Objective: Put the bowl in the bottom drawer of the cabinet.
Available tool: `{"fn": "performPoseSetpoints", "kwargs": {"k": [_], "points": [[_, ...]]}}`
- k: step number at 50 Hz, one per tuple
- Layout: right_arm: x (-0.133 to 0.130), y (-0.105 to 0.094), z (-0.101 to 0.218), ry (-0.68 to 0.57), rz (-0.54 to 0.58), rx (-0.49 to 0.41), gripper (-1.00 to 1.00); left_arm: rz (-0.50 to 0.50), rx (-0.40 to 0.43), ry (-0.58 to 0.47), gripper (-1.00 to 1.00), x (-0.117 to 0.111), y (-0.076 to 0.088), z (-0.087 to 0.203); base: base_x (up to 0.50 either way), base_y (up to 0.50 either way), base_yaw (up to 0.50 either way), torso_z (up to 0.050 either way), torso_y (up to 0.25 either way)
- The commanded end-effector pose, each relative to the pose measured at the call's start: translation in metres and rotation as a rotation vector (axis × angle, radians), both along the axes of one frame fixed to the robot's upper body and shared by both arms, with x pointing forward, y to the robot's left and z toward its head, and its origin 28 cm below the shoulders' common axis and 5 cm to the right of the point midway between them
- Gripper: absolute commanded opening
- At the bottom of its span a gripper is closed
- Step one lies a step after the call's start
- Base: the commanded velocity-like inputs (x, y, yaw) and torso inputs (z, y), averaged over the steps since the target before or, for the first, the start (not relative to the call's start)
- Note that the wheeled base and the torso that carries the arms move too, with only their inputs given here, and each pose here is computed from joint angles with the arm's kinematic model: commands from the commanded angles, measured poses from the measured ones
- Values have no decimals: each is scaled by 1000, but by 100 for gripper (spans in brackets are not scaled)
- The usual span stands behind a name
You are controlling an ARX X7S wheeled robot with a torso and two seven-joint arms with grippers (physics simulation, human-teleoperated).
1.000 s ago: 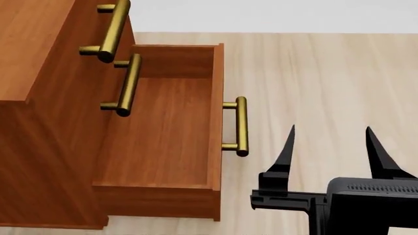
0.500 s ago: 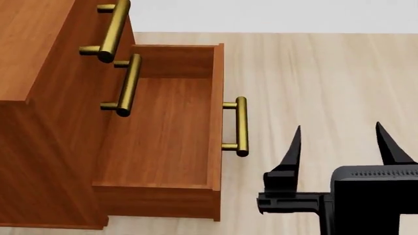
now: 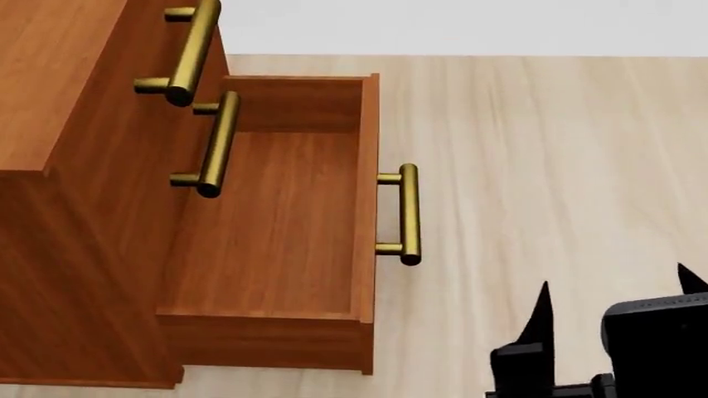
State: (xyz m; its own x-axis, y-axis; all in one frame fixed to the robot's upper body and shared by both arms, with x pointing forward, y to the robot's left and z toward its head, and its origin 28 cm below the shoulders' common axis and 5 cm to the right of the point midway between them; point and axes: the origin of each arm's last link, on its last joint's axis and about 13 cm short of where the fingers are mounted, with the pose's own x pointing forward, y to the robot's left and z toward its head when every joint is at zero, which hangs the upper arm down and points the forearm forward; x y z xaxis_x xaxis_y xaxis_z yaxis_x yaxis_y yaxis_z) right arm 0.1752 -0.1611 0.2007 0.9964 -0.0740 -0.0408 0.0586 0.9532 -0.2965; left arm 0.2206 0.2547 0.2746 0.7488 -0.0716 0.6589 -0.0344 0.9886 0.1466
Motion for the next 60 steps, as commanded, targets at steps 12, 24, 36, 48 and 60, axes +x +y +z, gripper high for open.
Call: {"fn": "performPoseSetpoints", "kwargs": {"k": [12,24,36,48,60], "points": [[-27,-20,-8,156,-45,-51,100,-8,0,-1,100,-1,-2,0,0,0,0,0,0],[-32,-25,-18,203,-63,-57,100,-10,-1,-6,100,-3,-2,1,0,0,0,0,0],[-34,-32,-27,240,-90,-46,100,-11,-2,-6,100,-2,-1,1,0,0,0,0,0],[-40,-37,-33,277,-112,-50,100,-14,2,-5,100,-1,-2,0,0,0,0,0,0],[-39,-43,-41,295,-137,-28,100,-18,2,-4,100,0,-3,-1,0,0,0,0,0]]}}
